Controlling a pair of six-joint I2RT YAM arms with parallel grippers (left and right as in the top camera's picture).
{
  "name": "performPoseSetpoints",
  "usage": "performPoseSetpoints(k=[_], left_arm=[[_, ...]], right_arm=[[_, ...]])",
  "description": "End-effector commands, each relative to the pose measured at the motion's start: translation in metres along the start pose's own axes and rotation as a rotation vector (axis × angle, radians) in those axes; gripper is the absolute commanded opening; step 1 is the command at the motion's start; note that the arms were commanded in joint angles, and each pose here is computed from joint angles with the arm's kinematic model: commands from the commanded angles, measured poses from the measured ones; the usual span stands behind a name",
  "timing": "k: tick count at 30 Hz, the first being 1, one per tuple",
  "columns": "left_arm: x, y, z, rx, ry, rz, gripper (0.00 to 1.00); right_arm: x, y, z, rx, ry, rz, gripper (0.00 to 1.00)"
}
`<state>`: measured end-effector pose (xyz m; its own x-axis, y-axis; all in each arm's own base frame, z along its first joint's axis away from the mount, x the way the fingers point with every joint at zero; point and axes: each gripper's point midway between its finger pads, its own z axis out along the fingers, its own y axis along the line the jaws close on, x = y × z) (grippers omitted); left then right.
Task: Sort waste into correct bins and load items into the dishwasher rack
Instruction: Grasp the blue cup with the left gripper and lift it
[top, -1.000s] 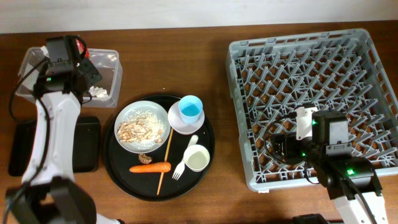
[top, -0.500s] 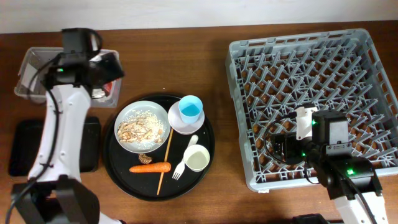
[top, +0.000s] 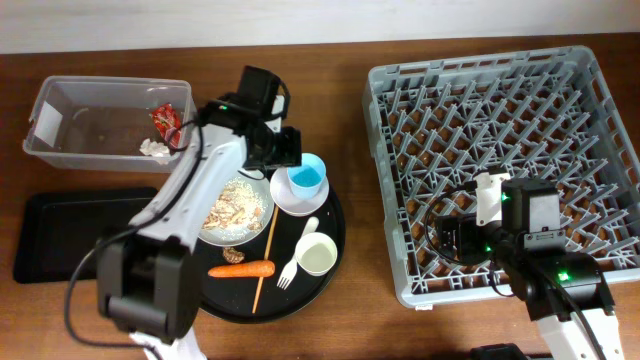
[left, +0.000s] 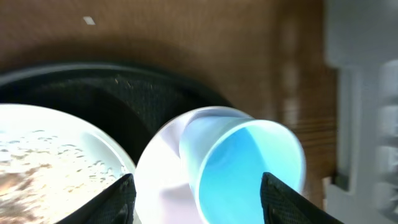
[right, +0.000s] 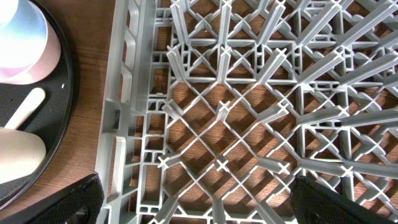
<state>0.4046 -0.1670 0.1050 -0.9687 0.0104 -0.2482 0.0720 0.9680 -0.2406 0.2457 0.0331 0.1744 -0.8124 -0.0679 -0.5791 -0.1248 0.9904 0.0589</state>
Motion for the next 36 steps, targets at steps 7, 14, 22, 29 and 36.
performPoseSetpoints(k=[7, 14, 22, 29, 36], left_arm=[[0.013, -0.002, 0.031, 0.013, 0.093, 0.007, 0.00], [-0.011, 0.013, -0.030, 0.010, 0.035, -0.051, 0.00], [-0.018, -0.049, -0.108, 0.548, 0.014, 0.029, 0.00], [-0.006, -0.121, -0.171, 1.077, -0.053, 0.329, 0.00], [0.012, -0.148, -0.181, 1.177, -0.007, 0.383, 0.00]], right_arm=[[-0.005, 0.001, -0.005, 0.001, -0.014, 0.001, 0.99], [-0.005, 0.001, -0.005, 0.001, -0.014, 0.001, 0.99], [-0.052, 0.002, -0.031, -0.013, -0.163, 0.027, 0.99], [-0.101, 0.078, -0.068, -0.649, -0.381, -0.193, 0.99], [-0.102, 0.113, -0.089, -0.999, -0.455, -0.341, 0.99]])
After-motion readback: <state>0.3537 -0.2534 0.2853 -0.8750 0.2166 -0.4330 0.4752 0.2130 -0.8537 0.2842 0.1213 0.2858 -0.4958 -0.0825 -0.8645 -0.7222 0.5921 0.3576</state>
